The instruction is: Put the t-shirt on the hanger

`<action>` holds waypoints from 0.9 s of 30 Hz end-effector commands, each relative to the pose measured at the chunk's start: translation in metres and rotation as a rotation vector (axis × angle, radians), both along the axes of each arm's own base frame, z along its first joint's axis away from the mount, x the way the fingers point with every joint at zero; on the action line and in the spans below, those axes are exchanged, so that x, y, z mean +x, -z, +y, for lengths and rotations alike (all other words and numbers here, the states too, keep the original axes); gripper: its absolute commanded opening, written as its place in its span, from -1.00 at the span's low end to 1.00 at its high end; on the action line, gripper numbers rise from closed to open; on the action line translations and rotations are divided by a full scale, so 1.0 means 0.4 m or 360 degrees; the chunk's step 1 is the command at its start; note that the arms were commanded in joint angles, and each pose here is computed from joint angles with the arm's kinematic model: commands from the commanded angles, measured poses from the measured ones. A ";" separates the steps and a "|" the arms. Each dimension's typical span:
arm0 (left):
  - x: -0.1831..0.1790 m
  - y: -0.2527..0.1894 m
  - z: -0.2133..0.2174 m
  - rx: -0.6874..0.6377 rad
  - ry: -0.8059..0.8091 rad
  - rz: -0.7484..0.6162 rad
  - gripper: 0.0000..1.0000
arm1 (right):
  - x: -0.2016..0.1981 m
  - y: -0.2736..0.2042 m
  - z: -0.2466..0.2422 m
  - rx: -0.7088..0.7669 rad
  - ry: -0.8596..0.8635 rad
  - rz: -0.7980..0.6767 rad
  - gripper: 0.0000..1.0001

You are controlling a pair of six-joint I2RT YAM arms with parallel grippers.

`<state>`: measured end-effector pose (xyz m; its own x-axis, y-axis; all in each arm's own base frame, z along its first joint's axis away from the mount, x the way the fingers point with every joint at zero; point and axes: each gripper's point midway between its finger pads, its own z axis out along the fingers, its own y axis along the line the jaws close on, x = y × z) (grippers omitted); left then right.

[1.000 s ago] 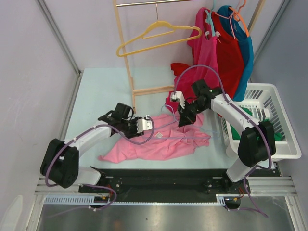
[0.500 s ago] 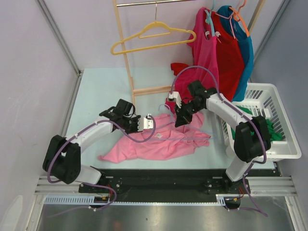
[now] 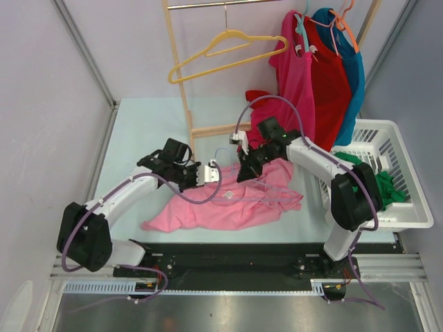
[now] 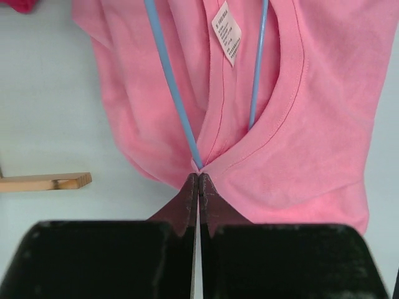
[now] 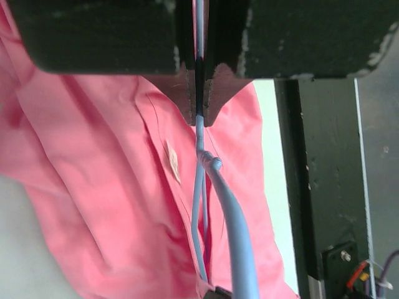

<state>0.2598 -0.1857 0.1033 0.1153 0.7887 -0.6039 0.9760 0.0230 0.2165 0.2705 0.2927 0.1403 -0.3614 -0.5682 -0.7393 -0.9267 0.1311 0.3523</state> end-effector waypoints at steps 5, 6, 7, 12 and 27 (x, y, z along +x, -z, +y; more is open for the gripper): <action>-0.019 -0.157 -0.032 -0.0200 0.0040 -0.0111 -1.00 | -0.002 -0.026 0.104 0.0234 -0.0062 0.0030 -1.00; -0.024 -0.161 -0.032 -0.0203 0.0042 -0.0109 -0.99 | -0.003 -0.029 0.118 0.0257 -0.0060 0.0045 -1.00; -0.025 -0.167 -0.033 -0.0214 0.0028 -0.0106 -0.99 | -0.007 -0.031 0.126 0.0272 -0.0066 0.0051 -1.00; -0.047 -0.192 -0.038 -0.0256 0.0013 -0.0098 -0.99 | -0.022 -0.054 0.178 0.0382 -0.0097 0.0067 -1.00; -0.077 -0.232 0.029 -0.0267 -0.0188 -0.0289 -0.03 | -0.063 -0.111 0.263 0.0548 -0.0186 0.0081 -1.00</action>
